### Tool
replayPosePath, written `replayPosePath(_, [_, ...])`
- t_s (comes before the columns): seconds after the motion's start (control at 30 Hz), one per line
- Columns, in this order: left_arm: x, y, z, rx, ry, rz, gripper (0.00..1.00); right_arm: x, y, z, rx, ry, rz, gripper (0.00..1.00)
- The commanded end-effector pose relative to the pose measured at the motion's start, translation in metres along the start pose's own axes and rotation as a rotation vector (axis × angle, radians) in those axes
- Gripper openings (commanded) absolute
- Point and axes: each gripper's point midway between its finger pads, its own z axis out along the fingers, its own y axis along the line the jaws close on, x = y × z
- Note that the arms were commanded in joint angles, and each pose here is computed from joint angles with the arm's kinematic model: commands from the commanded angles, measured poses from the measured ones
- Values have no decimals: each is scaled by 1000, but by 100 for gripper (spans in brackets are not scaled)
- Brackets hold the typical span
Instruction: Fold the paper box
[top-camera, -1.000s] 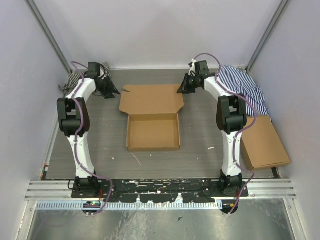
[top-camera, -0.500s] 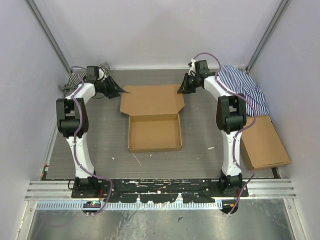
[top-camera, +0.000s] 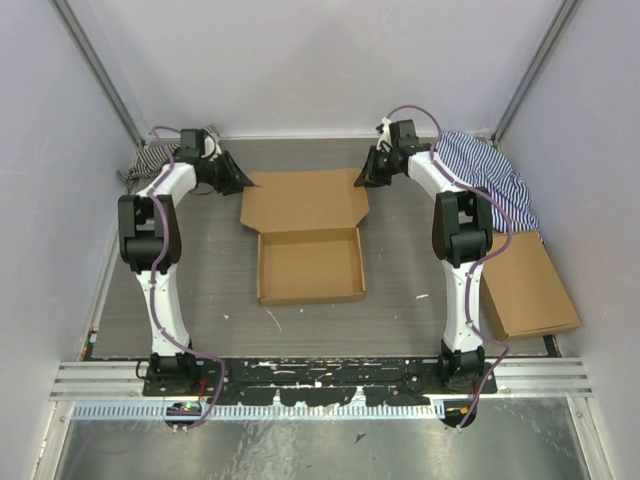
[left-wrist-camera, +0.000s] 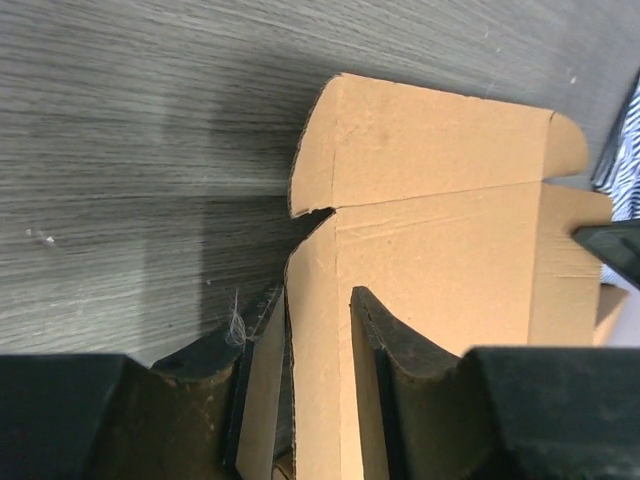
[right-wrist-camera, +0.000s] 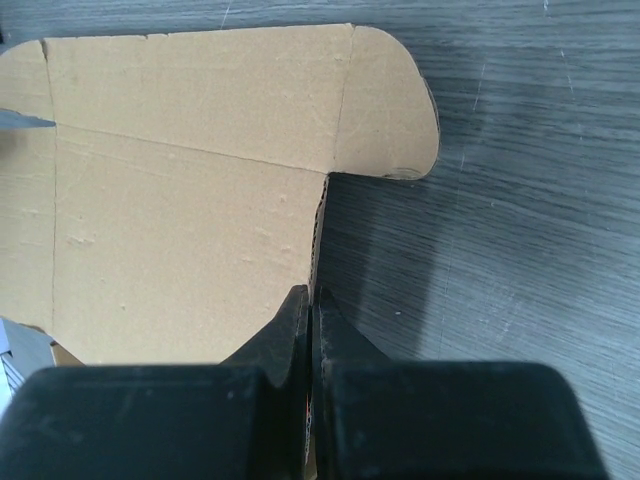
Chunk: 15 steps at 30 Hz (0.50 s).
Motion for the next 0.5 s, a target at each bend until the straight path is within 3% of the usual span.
replayPosePath(0.0, [8, 0, 4, -100, 39, 94, 37, -20, 18, -12, -47, -45, -46, 1])
replayPosePath(0.37, [4, -9, -17, -232, 7, 191, 1, -19, 26, -19, 8, -61, -60, 1])
replayPosePath(0.47, [0, -16, -29, -264, -31, 220, 0, -21, 29, -27, 54, -88, -76, 1])
